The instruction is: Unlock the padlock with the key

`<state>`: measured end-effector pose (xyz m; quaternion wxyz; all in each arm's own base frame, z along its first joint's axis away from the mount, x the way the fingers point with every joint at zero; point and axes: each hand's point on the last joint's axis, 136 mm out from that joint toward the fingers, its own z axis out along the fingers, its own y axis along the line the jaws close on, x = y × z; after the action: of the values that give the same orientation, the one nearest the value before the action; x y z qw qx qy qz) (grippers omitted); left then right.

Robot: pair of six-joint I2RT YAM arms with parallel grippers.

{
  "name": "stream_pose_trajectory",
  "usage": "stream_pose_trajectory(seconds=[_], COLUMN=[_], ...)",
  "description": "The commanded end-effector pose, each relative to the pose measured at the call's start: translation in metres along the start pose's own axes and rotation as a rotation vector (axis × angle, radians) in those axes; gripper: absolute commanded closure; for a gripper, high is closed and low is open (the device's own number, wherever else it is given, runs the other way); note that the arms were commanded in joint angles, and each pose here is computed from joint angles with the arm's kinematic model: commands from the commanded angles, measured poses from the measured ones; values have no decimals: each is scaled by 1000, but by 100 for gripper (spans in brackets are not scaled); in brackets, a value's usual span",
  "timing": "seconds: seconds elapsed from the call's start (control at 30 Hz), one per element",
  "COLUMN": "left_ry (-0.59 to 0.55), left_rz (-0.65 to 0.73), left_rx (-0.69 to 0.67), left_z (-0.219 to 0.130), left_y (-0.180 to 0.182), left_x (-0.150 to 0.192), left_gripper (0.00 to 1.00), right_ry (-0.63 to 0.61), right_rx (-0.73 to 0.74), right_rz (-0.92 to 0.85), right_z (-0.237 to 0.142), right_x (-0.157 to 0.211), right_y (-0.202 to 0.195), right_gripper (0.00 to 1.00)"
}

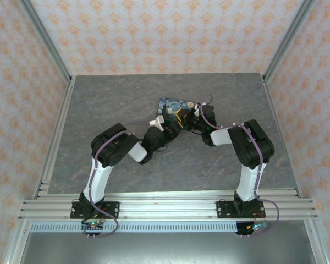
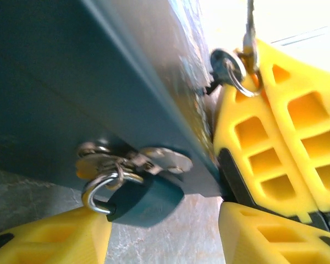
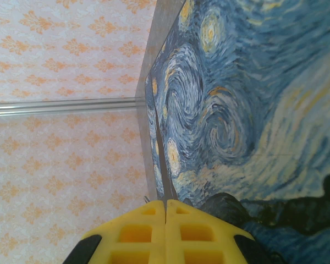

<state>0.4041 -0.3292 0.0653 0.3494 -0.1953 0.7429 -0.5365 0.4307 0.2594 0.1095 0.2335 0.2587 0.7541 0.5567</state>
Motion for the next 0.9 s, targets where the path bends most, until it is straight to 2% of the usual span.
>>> stream_pose_trajectory(seconds=[0.0,0.13,0.5,0.87], left_ry=[-43,-62,-139,-195], left_rz=[16,26,-1,-48], left_rx=[87,91,34,28], left_z=[-4,-6,-6,-4], left_y=[-28,-34,-15,-12], left_x=[-6,-9,-19,-27], left_gripper=[47,47,42,39], right_ry=[37,37,37,41], right_rx=[46,48,45,51], right_rz=[24,27,27,33], right_z=[0,-1,-2,0], right_x=[10,10,11,11], right_y=[-18,-19,-19,-24], right_gripper=[100,100,100,100])
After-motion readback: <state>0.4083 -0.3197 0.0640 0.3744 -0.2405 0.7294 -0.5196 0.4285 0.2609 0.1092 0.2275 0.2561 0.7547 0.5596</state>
